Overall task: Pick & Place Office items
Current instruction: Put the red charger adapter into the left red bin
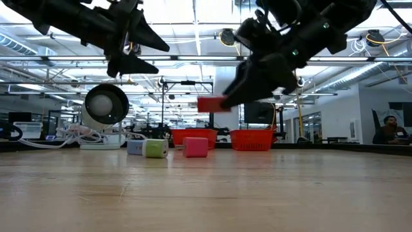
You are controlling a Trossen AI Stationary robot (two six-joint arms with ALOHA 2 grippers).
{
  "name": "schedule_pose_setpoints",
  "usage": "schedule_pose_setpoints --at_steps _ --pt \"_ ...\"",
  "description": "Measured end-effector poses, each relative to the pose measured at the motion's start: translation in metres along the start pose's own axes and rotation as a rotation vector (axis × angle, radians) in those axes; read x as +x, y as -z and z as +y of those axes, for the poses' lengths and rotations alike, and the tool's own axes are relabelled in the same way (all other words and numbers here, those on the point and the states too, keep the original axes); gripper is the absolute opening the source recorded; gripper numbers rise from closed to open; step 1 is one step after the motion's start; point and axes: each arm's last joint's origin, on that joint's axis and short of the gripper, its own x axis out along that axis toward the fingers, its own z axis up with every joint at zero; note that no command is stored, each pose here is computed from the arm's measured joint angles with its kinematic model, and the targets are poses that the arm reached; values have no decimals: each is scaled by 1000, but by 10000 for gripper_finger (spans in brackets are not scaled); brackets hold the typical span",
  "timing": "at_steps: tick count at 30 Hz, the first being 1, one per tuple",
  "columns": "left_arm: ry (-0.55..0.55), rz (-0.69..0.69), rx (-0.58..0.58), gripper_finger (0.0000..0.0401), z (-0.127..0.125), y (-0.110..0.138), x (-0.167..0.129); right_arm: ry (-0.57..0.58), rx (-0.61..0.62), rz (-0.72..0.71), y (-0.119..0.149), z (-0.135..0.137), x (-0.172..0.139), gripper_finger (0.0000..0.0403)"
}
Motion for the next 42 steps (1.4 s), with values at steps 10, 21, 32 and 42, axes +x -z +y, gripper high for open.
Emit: schedule_pose_setpoints --at_steps 10,21,32,42 --pt "107 57 -233 349 -2 14 26 209 -137 -84 -14 -9 -6 215" --pt "228 -43 -292 349 -9 25 52 299 -208 -139 -23 -8 -8 215" --pt "244 -28 -352 349 -5 25 56 337 -257 -192 -30 -6 -11 215" --pt "349 13 -344 349 -16 18 65 339 -270 -191 -30 -6 -11 215"
